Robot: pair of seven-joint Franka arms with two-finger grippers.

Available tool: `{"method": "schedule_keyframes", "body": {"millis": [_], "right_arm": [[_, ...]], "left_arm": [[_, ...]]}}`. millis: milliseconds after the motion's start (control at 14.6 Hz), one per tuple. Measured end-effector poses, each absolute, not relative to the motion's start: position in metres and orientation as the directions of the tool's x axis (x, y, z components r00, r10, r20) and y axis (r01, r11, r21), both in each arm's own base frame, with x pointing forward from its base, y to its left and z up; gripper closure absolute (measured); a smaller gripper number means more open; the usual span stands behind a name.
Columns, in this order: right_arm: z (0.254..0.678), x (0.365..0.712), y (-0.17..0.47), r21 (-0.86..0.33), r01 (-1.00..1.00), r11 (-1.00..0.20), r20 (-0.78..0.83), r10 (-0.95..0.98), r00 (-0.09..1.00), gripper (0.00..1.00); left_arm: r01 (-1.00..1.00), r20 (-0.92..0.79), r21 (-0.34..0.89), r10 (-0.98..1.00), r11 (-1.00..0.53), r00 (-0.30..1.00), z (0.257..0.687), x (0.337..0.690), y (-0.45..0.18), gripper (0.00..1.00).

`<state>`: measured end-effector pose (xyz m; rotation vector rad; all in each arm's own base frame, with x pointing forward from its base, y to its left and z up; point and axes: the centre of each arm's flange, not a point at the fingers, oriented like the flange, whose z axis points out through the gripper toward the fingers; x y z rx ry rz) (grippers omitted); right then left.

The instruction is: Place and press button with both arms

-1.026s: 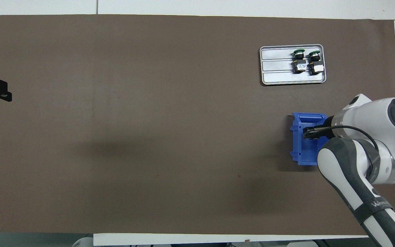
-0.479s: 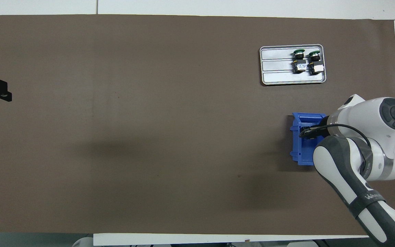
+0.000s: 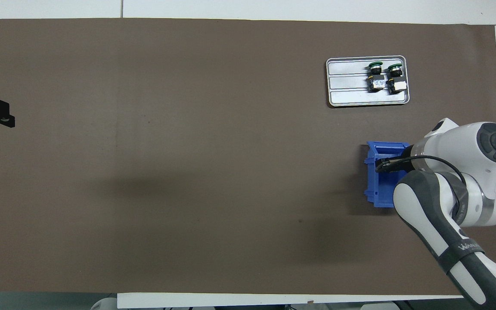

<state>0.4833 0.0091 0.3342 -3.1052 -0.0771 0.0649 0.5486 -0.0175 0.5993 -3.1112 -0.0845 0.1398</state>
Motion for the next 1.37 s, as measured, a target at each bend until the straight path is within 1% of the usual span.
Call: {"method": "schedule_keyframes", "body": {"millis": [205,342,479,547,615,889,1162,1231,1368], "right_arm": [[0.351,0.491,0.009,-0.038,0.05,-0.998,-0.056,0.052,0.997,0.37],[0.379,0.5,0.008,-0.042,0.048,-0.998,-0.083,0.051,0.995,0.34],[0.417,0.509,0.002,-0.046,0.039,-0.998,-0.103,0.044,0.994,0.17],[0.437,0.513,-0.001,-0.047,0.037,-0.998,-0.106,0.041,0.993,0.04],[0.46,0.517,-0.003,-0.048,0.037,-0.998,-0.108,0.042,0.993,0.0],[0.556,0.524,-0.005,-0.049,0.042,-0.998,-0.113,0.047,0.992,0.0],[0.635,0.53,-0.014,-0.029,0.04,-0.999,-0.104,0.042,0.994,0.0],[0.647,0.534,-0.017,-0.013,0.039,-0.999,-0.098,0.041,0.994,0.0],[0.654,0.543,-0.019,-0.001,0.041,-0.999,-0.099,0.041,0.994,0.0]], "left_arm": [[0.053,-0.089,-0.028,0.055,-0.998,0.995,0.599,0.549,-0.018,0.0],[0.053,-0.089,-0.028,0.055,-0.998,0.995,0.599,0.549,-0.018,0.0],[0.053,-0.089,-0.028,0.055,-0.998,0.995,0.599,0.549,-0.018,0.0],[0.053,-0.089,-0.028,0.055,-0.998,0.995,0.599,0.549,-0.018,0.0],[0.053,-0.089,-0.028,0.055,-0.998,0.995,0.599,0.549,-0.018,0.0],[0.053,-0.089,-0.028,0.055,-0.998,0.995,0.599,0.549,-0.018,0.0],[0.053,-0.089,-0.028,0.055,-0.998,0.995,0.599,0.549,-0.018,0.0],[0.052,-0.089,-0.028,0.054,-0.998,0.995,0.599,0.549,-0.018,0.0],[0.049,-0.089,-0.028,0.052,-0.998,0.995,0.599,0.549,-0.018,0.0]]}}
